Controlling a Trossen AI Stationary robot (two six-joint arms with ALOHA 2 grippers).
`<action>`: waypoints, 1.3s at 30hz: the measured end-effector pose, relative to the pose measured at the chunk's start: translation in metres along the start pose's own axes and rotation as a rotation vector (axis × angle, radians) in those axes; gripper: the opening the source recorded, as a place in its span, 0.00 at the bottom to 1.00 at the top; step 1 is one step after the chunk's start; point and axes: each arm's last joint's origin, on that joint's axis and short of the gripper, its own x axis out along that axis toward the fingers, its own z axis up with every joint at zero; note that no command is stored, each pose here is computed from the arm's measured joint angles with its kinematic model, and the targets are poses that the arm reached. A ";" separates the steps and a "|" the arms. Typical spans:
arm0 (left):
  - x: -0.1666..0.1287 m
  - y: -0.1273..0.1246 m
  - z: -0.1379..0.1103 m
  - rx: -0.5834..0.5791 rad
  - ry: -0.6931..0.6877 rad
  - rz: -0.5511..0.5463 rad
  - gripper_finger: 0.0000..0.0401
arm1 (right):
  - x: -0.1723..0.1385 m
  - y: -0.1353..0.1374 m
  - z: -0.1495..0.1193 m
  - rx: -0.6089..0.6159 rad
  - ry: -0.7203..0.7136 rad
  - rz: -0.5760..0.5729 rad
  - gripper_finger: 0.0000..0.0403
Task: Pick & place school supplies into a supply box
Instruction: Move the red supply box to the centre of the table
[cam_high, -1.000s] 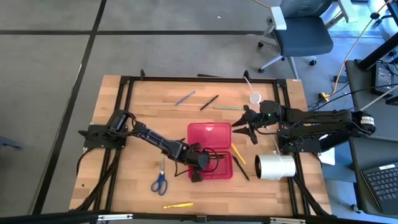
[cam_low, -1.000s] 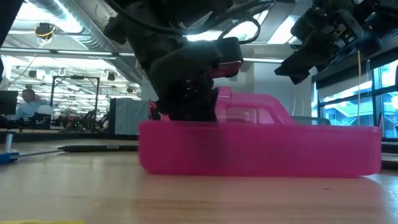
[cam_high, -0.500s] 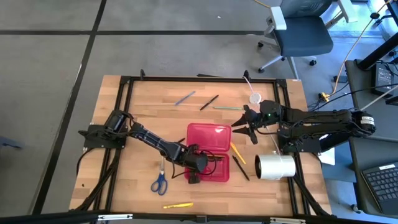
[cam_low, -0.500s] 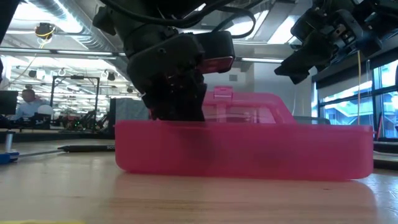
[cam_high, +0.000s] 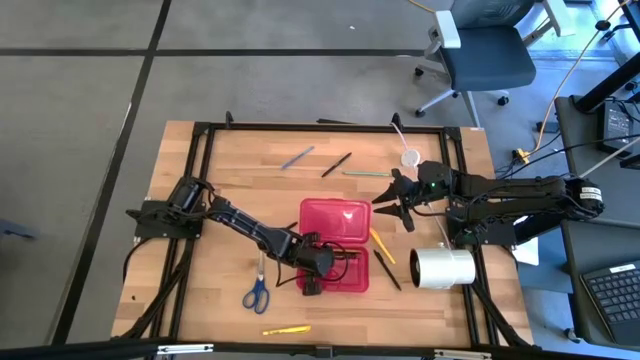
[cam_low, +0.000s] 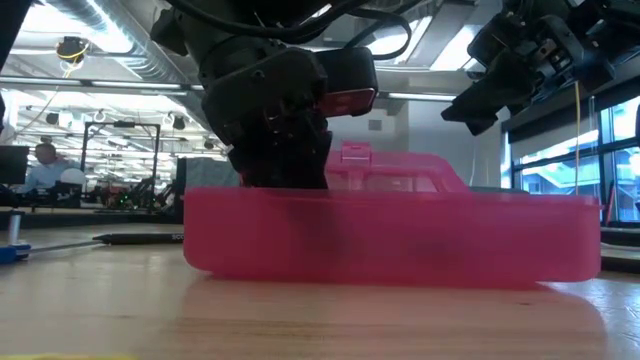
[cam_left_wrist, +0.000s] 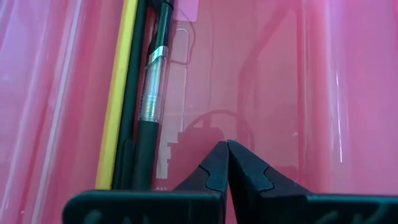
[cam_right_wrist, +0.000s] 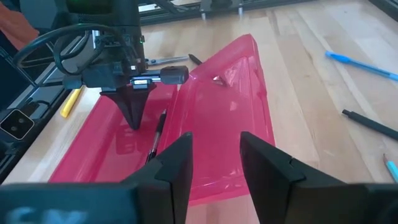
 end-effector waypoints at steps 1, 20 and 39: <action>0.000 0.000 0.000 -0.001 0.001 -0.004 0.00 | 0.000 0.000 0.000 0.000 0.000 0.000 0.34; 0.000 0.002 0.002 -0.009 0.010 -0.033 0.35 | 0.005 0.016 0.000 -0.089 0.003 0.027 0.34; -0.018 -0.007 0.007 0.025 -0.060 0.011 0.36 | 0.004 0.016 0.001 -0.114 -0.005 0.027 0.34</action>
